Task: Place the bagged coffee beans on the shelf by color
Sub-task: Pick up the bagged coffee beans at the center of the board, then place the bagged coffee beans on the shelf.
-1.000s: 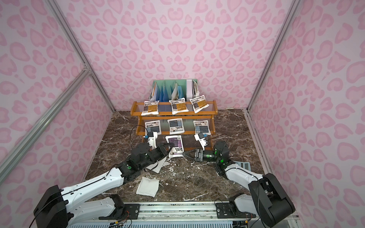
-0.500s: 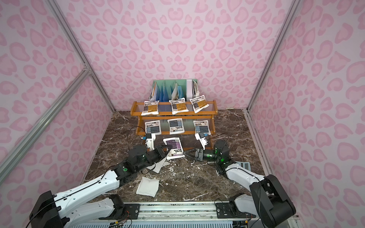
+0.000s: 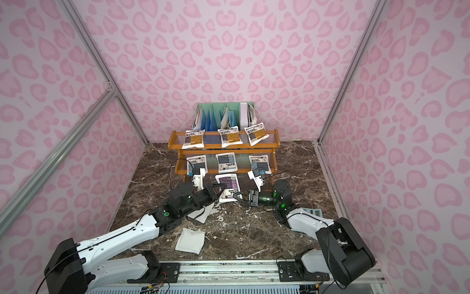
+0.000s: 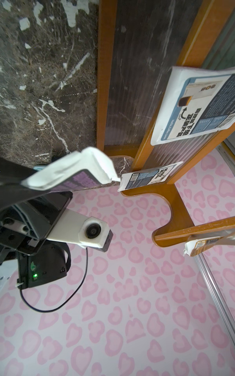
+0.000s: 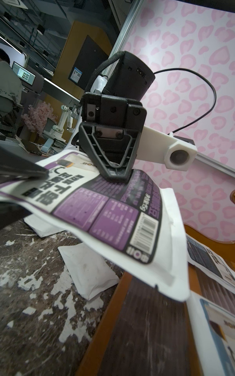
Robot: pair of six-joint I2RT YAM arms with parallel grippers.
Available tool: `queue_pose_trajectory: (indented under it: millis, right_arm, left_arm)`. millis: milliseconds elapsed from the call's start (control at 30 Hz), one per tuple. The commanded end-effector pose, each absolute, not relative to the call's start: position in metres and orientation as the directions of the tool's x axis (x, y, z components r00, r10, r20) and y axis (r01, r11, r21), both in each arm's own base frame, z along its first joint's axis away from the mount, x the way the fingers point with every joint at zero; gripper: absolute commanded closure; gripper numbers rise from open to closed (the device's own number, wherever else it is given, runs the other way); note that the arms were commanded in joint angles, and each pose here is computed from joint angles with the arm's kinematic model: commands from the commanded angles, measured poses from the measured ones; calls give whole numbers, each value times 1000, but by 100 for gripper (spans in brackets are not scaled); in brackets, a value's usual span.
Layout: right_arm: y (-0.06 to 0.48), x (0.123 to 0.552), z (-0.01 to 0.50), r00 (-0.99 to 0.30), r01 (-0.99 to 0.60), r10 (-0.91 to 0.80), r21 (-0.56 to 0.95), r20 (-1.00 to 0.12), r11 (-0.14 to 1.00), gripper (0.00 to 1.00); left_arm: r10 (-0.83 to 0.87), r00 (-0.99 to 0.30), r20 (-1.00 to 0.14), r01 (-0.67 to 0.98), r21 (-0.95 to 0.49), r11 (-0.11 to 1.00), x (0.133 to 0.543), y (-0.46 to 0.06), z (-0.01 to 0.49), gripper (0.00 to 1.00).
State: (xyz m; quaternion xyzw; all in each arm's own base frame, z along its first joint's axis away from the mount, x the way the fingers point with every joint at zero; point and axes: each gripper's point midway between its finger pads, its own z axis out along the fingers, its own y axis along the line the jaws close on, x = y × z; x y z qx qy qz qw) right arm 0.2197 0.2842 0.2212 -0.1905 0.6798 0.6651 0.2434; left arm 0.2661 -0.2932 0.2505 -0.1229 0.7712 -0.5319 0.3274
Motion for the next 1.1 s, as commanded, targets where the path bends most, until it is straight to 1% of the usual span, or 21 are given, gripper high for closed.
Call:
queue_pose_trajectory:
  millis: [0, 67, 133, 167, 233, 367, 500, 567, 733, 833, 1067]
  right_arm:
    - [281, 224, 226, -788, -603, 105, 795, -606, 60, 98]
    - [276, 227, 221, -789, -594, 123, 799, -601, 92, 100]
    - [270, 230, 212, -792, -581, 127, 800, -598, 149, 100]
    - [266, 231, 206, -794, -572, 118, 799, -596, 184, 100]
    - [261, 231, 192, -798, -561, 92, 790, -595, 246, 100]
    - [247, 226, 159, -832, -504, 37, 784, -553, 363, 100]
    - [234, 226, 128, -855, -449, 10, 750, -518, 486, 100]
    - [229, 230, 120, -854, -435, 11, 726, -520, 533, 100]
    - [210, 260, 111, -814, -412, 15, 596, -581, 689, 100]
    - [203, 276, 113, -793, -405, 11, 540, -609, 738, 100]
    - [195, 292, 113, -771, -379, 45, 515, -635, 769, 100]
  left_arm:
    - [-544, -737, -402, 172, -889, 424, 268, -290, 252, 100]
    - [-541, -739, -403, 158, -883, 441, 267, -286, 249, 100]
    - [-535, -742, -404, 136, -872, 470, 264, -281, 243, 89]
    - [-533, -744, -402, 121, -867, 484, 262, -277, 238, 81]
    - [-536, -744, -400, 96, -857, 506, 259, -269, 230, 69]
    - [-559, -723, -406, 41, -833, 552, 250, -245, 219, 55]
    - [-576, -686, -445, -21, -779, 627, 241, -213, 211, 53]
    - [-582, -667, -465, -35, -761, 648, 237, -200, 211, 52]
    - [-600, -631, -492, -43, -749, 661, 233, -183, 215, 52]
    - [-602, -627, -494, -43, -749, 661, 232, -181, 215, 51]
    - [-596, -637, -489, -42, -750, 660, 233, -185, 212, 52]
